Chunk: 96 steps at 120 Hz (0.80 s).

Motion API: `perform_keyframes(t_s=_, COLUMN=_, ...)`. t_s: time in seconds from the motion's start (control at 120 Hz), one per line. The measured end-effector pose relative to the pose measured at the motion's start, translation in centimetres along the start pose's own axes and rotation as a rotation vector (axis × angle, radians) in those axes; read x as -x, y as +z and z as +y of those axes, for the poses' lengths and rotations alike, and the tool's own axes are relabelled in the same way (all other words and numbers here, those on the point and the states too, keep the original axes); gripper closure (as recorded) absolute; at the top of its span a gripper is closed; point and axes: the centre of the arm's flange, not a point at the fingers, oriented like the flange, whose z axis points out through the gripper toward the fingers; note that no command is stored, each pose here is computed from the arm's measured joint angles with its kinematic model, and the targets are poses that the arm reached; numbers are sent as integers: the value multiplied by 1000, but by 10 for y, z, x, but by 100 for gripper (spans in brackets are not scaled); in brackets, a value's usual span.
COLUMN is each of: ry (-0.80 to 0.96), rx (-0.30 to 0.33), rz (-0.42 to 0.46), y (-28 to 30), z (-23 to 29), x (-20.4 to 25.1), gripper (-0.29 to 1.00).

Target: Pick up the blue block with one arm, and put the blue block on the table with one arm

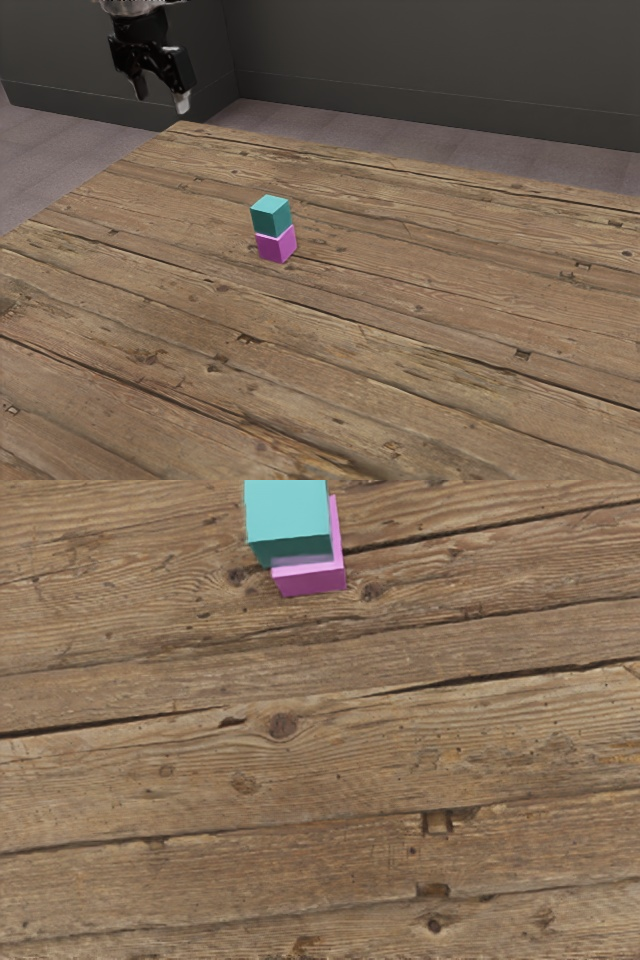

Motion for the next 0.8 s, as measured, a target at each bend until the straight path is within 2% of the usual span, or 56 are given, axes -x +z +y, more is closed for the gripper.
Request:
perform_keyframes(t_s=0.217, ry=-36, rx=-2, rz=-38, y=19, z=-12, x=-1, gripper=0)
perform_keyframes(t_s=0.333, ry=-53, rx=3, rz=-91, y=56, z=-16, x=6, gripper=0)
perform_keyframes(t_s=0.475, ry=-106, rx=19, rz=-86, y=92, z=-39, x=2, gripper=0)
perform_keyframes(t_s=0.55, ry=-122, rx=33, rz=-47, y=108, z=-49, x=-24, gripper=0)
perform_keyframes(t_s=0.8, ry=-145, rx=73, rz=8, y=186, z=-64, x=-97, gripper=0)
